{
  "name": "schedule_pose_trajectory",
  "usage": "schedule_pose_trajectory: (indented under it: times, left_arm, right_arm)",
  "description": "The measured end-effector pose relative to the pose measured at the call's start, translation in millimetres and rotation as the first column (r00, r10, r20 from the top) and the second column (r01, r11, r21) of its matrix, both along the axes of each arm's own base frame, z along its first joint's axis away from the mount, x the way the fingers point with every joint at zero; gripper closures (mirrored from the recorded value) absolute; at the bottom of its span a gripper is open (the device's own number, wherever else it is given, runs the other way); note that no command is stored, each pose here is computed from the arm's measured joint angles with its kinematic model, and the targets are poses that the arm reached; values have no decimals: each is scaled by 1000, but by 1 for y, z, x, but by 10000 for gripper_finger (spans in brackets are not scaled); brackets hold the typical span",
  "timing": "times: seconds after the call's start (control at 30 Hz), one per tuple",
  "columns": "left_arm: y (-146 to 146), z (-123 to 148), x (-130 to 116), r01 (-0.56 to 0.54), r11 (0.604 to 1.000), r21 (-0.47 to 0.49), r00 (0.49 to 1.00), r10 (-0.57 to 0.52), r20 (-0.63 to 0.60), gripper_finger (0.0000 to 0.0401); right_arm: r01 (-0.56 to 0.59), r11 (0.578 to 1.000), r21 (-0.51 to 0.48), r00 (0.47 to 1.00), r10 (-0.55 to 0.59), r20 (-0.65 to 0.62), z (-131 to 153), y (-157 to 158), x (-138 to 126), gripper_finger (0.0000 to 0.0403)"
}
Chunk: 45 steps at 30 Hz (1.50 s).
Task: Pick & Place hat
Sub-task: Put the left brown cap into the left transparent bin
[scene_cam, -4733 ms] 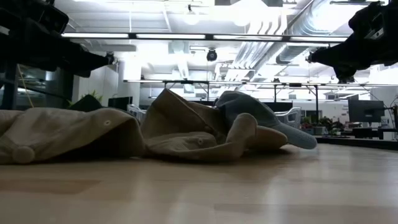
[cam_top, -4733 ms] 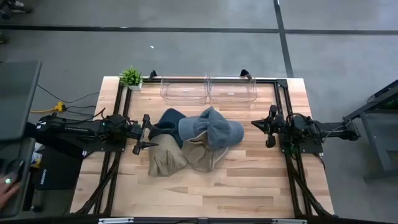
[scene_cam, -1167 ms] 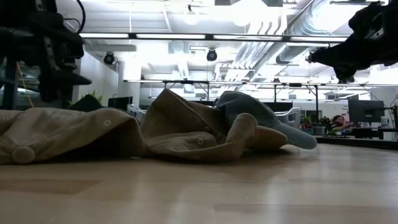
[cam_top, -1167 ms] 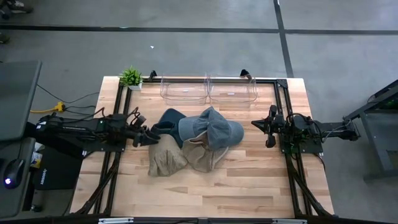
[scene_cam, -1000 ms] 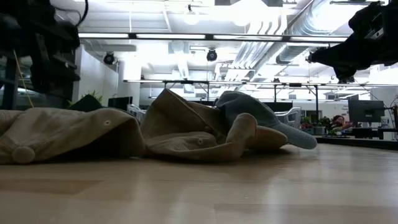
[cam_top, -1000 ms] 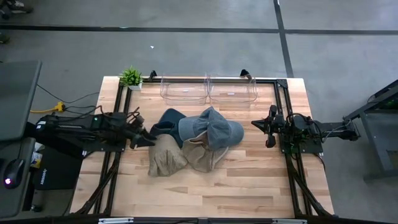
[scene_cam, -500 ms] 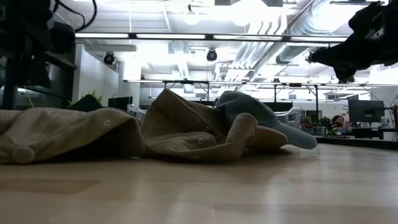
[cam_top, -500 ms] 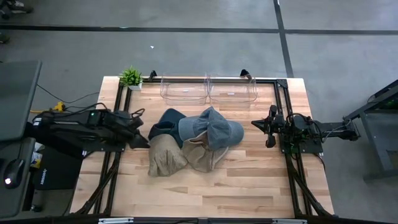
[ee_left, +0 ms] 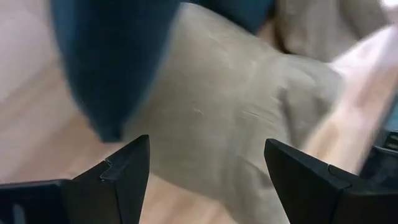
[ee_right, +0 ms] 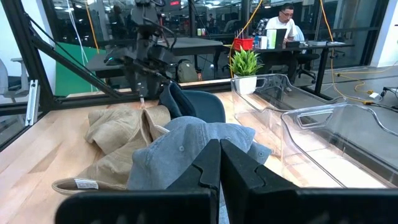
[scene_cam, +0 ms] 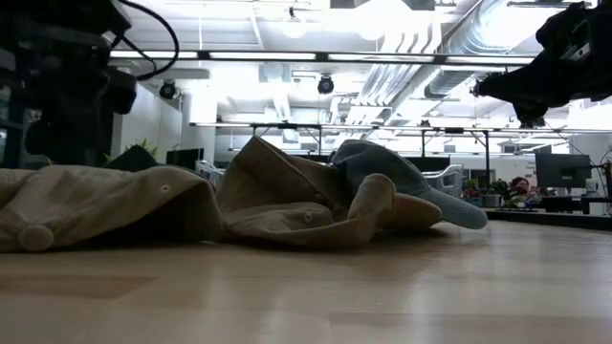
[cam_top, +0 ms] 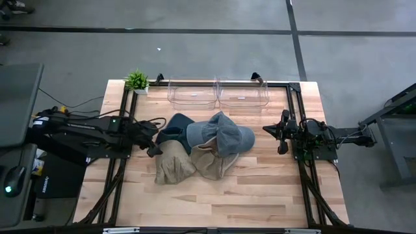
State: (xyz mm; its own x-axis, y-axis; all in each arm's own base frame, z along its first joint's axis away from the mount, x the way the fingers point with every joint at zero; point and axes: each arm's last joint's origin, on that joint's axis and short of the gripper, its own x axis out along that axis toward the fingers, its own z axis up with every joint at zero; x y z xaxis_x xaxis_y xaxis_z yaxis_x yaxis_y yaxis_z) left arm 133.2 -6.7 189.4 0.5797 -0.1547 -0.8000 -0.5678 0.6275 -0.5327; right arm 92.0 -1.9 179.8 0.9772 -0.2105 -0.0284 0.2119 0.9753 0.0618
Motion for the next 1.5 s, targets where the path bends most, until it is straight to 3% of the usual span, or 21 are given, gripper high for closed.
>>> schedule_pose_trajectory:
  times: [0.33,0.5,0.93,1.27,1.5]
  left_arm:
    - [5,-9,7,7,993,116,998,1,-64,126]
    - [13,-12,12,18,992,126,998,-10,-66,126]
    - [24,-29,29,113,994,12,989,-111,-100,126]
    - [28,-34,42,219,963,-158,976,-219,17,126]
    - [30,-33,42,252,943,-216,968,-245,55,130]
  right_arm:
    - [0,1000,0,1000,0,0,0,0,0,402]
    - [0,1000,0,1000,0,0,0,0,0,402]
    - [0,1000,0,1000,0,0,0,0,0,402]
    - [0,1000,0,1000,0,0,0,0,0,402]
    - [0,1000,0,1000,0,0,0,0,0,402]
